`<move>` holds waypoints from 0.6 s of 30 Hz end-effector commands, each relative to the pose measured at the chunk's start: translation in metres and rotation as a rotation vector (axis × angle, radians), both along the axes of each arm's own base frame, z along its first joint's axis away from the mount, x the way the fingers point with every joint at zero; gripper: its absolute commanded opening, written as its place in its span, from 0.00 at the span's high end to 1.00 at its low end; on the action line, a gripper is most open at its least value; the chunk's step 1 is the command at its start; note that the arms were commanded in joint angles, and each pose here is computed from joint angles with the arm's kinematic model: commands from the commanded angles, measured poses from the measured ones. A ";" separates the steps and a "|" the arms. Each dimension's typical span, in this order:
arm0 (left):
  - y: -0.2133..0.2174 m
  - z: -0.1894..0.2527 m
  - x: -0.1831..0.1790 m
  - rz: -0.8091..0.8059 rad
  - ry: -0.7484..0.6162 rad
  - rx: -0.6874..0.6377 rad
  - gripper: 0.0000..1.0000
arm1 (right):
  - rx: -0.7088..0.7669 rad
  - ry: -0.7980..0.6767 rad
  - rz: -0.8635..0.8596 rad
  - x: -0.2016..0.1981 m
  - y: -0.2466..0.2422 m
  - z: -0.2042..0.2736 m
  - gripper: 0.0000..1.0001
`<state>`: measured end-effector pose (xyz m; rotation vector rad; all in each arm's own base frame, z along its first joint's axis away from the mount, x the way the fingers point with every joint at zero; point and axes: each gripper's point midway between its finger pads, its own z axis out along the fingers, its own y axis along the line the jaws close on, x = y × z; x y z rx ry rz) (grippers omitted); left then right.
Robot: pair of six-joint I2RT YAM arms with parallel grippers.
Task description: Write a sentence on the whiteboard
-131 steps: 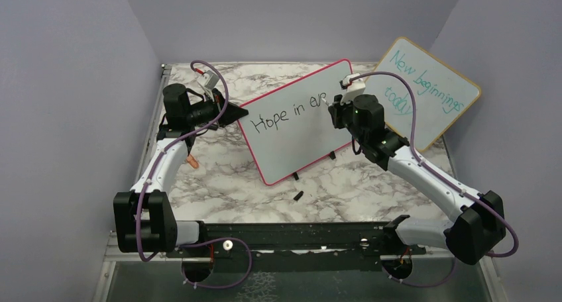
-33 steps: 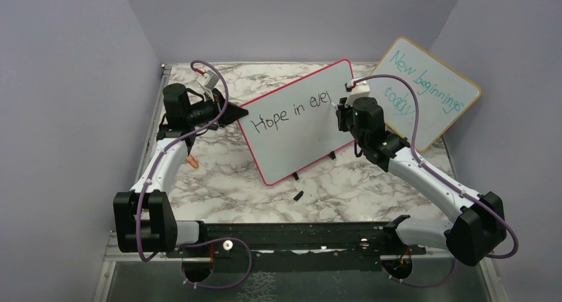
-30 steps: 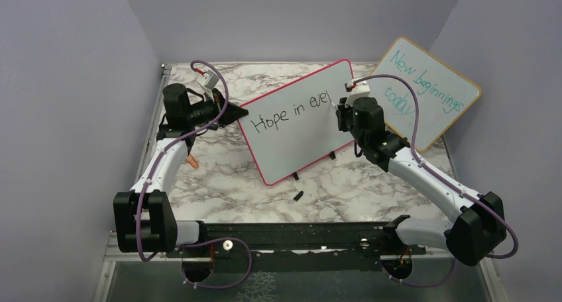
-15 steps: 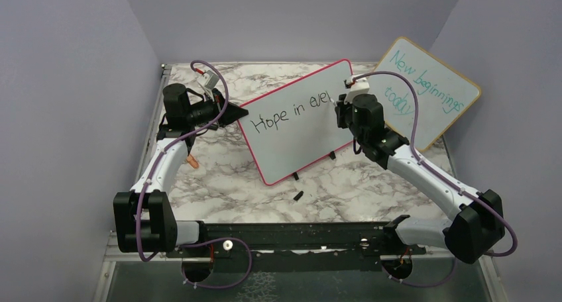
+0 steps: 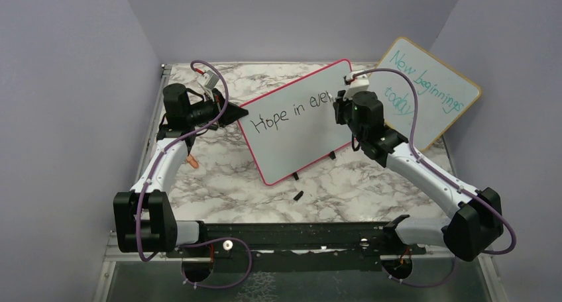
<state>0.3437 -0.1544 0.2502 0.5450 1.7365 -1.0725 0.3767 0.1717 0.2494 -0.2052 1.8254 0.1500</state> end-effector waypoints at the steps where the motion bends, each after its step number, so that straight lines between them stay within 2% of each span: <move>1: 0.006 -0.048 0.003 0.025 0.043 0.107 1.00 | 0.019 -0.049 -0.018 0.011 0.000 0.018 0.99; 18: 0.006 -0.047 0.003 0.025 0.042 0.107 1.00 | 0.031 -0.069 -0.063 0.011 -0.015 0.024 0.99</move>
